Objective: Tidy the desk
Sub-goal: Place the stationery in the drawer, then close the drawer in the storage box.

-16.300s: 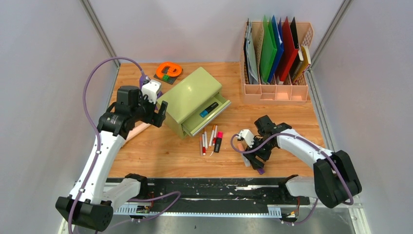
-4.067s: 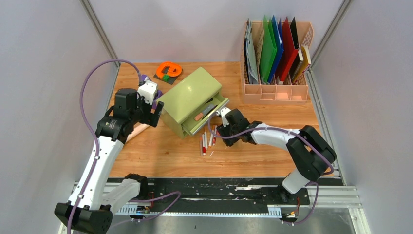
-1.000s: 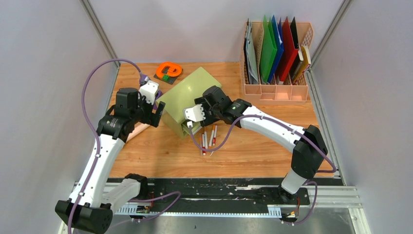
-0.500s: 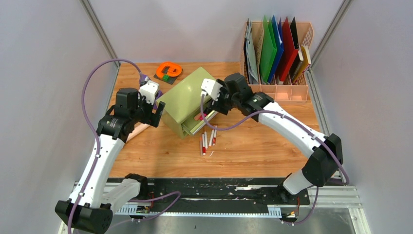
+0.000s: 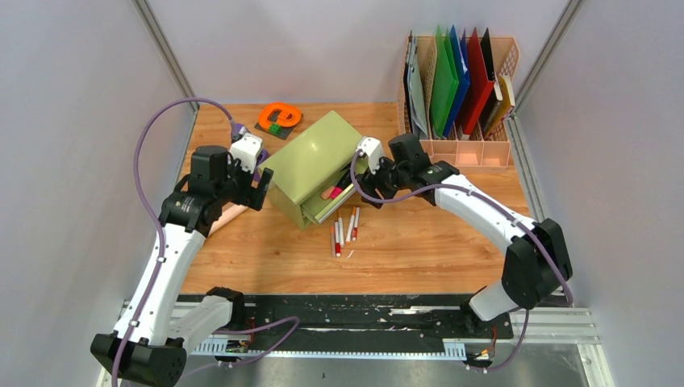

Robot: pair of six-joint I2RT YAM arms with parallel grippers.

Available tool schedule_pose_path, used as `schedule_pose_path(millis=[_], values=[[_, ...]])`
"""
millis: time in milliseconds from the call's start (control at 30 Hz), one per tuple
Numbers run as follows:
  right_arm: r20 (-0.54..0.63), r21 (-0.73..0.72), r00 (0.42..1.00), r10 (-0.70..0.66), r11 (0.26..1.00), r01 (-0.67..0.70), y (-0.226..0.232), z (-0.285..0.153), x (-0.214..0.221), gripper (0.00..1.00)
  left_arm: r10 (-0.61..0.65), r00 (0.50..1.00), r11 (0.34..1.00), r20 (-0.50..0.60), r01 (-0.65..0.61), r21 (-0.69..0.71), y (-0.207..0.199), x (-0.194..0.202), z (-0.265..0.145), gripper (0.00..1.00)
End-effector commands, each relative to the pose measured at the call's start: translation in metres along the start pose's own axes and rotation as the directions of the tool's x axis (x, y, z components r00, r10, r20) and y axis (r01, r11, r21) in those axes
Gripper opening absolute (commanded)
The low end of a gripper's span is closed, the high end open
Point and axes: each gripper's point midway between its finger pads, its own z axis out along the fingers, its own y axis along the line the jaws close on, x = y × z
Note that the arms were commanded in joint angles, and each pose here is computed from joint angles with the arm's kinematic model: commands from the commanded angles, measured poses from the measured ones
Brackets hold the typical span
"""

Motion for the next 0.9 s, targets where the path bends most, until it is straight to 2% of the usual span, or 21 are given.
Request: schedule_pose_path(millis=[0,233,533,867], values=[[0.065,-0.074,0.996,0.066,0.995,-0.061,0.006,0.021,-0.019,0.59,-0.010,0.997,1.000,0.081,0.011,-0.015,0.005,-0.022,-0.012,1.00],[0.103,-0.088,0.986,0.130,0.989,-0.121,-0.003,0.054,-0.032,0.56,-0.007,0.997,1.000,0.083,0.009,-0.021,0.006,-0.021,-0.013,1.00],[0.221,-0.117,0.962,0.159,0.984,-0.136,-0.003,0.057,-0.063,0.56,-0.007,0.997,1.000,0.074,0.008,-0.022,0.006,-0.018,-0.010,1.00],[0.252,-0.117,0.950,0.184,0.980,-0.159,0.001,0.080,-0.073,0.57,-0.008,0.998,1.000,0.069,0.010,-0.019,0.005,-0.017,-0.009,1.00]])
